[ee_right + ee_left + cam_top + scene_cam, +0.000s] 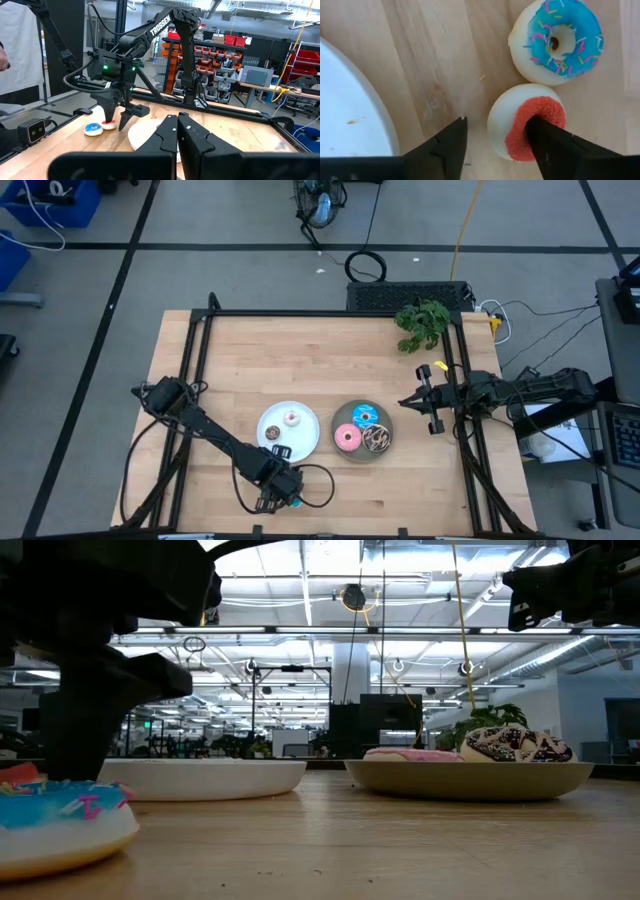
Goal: Pick & Place donuts
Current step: Put the small red donut on the white plate
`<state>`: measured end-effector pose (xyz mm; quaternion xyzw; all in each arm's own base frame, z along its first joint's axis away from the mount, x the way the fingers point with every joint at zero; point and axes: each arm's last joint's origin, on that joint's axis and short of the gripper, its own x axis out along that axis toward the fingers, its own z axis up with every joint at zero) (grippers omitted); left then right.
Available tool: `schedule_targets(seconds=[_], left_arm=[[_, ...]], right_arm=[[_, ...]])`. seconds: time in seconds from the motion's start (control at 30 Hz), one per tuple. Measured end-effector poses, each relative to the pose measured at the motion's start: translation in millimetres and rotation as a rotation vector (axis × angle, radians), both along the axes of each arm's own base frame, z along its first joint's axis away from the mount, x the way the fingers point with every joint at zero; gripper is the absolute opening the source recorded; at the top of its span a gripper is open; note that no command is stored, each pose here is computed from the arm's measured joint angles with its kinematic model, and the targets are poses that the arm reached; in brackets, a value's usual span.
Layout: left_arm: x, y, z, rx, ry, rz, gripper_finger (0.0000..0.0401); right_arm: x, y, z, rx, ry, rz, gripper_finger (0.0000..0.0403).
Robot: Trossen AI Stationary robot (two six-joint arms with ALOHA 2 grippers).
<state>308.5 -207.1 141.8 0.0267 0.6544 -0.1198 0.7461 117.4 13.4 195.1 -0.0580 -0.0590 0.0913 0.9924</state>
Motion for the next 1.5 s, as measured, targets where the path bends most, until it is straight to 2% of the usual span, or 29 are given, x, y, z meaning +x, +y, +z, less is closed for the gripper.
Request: schedule_targets(seconds=[0.1,0.27,0.3,0.43,0.53,0.73,0.83,0.93,1.17,1.37,1.5], left_arm=[[1,-1,0,-0.025,0.003,-0.008,0.0145],[3,2,0,-0.068,0.027,-0.019,0.0030],[3,2,1,-0.076,0.036,-0.020,0.0019],[9,2,14,-0.085,0.039,-0.044,0.0027],[18,0,37,-0.082,0.011,-0.087,0.0032],[34,14,91,0.026,-0.009,-0.085,0.0009],[37,27,115,0.106,-0.012,-0.063,0.0017],[38,43,125,0.157,0.028,-0.062,0.0028],[44,75,118,0.194,0.104,-0.046,0.0008],[57,92,85,0.125,0.050,-0.069,0.0027],[56,106,62,0.114,0.073,-0.049,0.0028]], right_arm=[[0,0,0,0.000,0.000,0.000,0.0000],[0,0,0,0.000,0.000,0.000,0.0000],[0,0,0,0.000,0.000,0.000,0.0000],[0,0,0,0.000,-0.001,0.000,0.0000],[0,0,0,0.000,-0.003,0.000,0.0000],[0,0,0,0.000,-0.003,0.000,0.0000],[0,0,0,0.000,-0.003,0.000,0.0000],[0,0,0,0.000,-0.002,0.000,0.0000],[0,0,0,-0.001,0.005,0.000,0.0000],[0,0,-1,-0.001,0.007,0.000,0.0000],[0,0,-1,-0.001,0.007,0.001,0.0000]])
